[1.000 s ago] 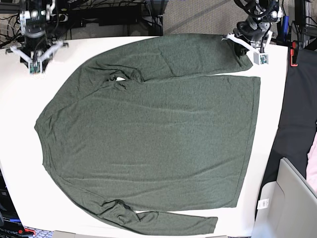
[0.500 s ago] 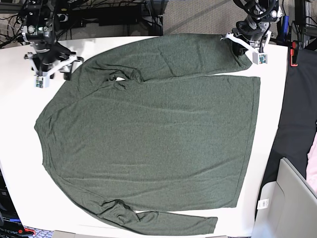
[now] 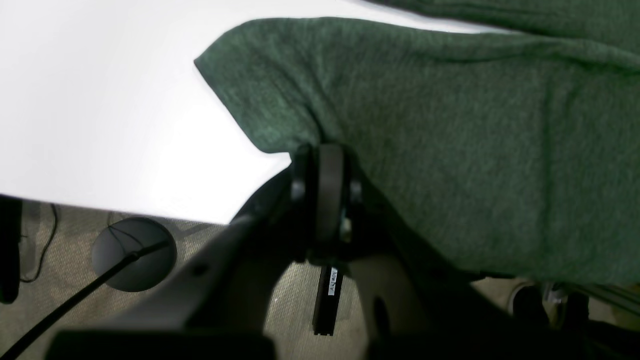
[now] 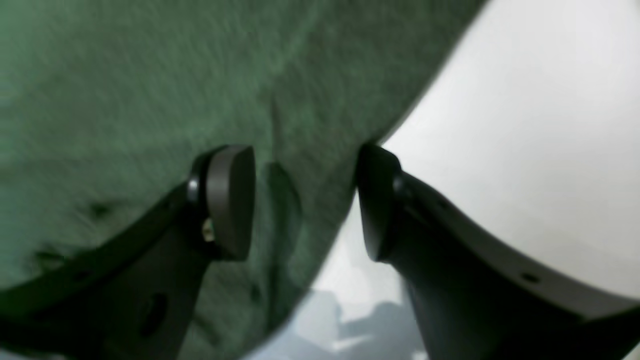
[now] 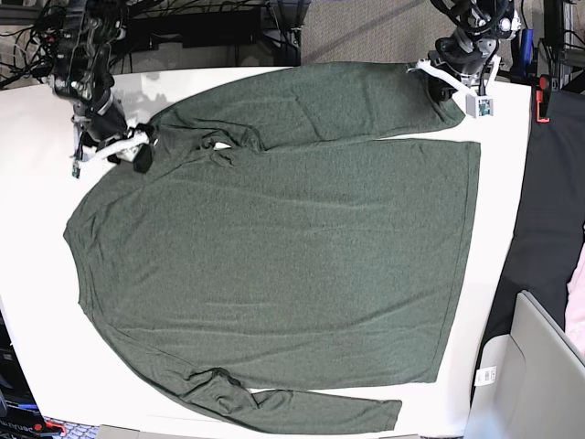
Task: Fold the T-shirt properly
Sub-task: 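Drag the grasped shoulder corners with both grippers, pulling the shirt along the table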
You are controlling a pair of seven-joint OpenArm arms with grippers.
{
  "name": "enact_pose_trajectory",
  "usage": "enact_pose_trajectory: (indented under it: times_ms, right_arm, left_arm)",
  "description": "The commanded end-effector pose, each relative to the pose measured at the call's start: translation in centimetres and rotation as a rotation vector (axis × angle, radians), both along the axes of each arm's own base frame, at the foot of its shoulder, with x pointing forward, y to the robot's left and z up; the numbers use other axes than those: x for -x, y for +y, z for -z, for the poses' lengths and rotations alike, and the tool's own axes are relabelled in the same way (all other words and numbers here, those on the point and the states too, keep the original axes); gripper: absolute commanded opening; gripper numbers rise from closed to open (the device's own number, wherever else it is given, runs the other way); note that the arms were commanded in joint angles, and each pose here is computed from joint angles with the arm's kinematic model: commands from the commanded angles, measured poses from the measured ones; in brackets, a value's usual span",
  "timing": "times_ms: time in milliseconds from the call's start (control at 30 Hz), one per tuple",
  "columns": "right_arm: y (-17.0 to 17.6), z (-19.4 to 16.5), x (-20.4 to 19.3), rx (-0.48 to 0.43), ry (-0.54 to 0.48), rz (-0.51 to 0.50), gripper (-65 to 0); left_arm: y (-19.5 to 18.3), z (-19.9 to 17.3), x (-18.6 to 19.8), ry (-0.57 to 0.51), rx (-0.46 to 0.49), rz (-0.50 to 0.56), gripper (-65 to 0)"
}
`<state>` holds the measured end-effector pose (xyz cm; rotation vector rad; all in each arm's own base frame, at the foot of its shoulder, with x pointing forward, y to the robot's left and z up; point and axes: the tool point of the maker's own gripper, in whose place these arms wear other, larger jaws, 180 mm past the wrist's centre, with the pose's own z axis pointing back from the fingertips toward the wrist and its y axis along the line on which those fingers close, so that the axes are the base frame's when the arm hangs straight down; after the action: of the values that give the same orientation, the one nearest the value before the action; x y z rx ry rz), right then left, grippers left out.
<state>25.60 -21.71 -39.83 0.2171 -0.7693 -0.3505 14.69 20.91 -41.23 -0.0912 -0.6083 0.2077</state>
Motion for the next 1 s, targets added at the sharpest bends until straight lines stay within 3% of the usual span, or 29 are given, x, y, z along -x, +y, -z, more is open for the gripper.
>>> enact_pose_trajectory:
  times_ms: [0, 67, 233, 467, 600, 700, 867, 967]
  right_arm:
    - [0.2, 1.7, 1.5, -0.022, 0.097, -0.002, -32.1]
    - [0.7, 1.9, 1.5, -0.039, 0.098, 0.003, -35.5]
    - [-0.2, 2.0, 2.3, -0.034, 0.109, 0.024, -65.0]
    - [-3.5, -0.2, 5.3, 0.035, 0.111, 0.076, -64.5]
    - [-3.0, -1.2, 6.5, 0.088, 0.099, -0.057, -64.5]
    - [-2.7, -1.6, 6.7, 0.102, 0.084, -0.12, -64.5]
    - [-3.6, -2.7, 5.5, 0.119, 0.032, -0.109, -64.5]
    - [-3.6, -3.6, 3.9, 0.121, -0.011, -0.105, -64.5]
  left_arm:
    - [0.0, -0.2, 0.2, 0.005, -0.002, 0.008, -65.0]
    - [0.0, -0.2, 0.3, 0.007, -0.002, 0.008, -65.0]
    - [0.0, -0.2, 0.4, 0.005, -0.004, 0.01, -65.0]
    - [0.6, -1.0, 1.0, 0.008, -0.04, 0.047, -65.0]
    - [1.1, -1.6, 1.2, 0.002, -0.067, 0.078, -65.0]
    - [1.2, -2.6, 0.6, -0.064, -0.08, 0.079, -65.0]
    - [1.1, -3.6, -0.5, -0.135, -0.085, 0.074, -65.0]
    - [0.8, -5.2, -3.1, -0.215, -0.083, 0.075, -65.0]
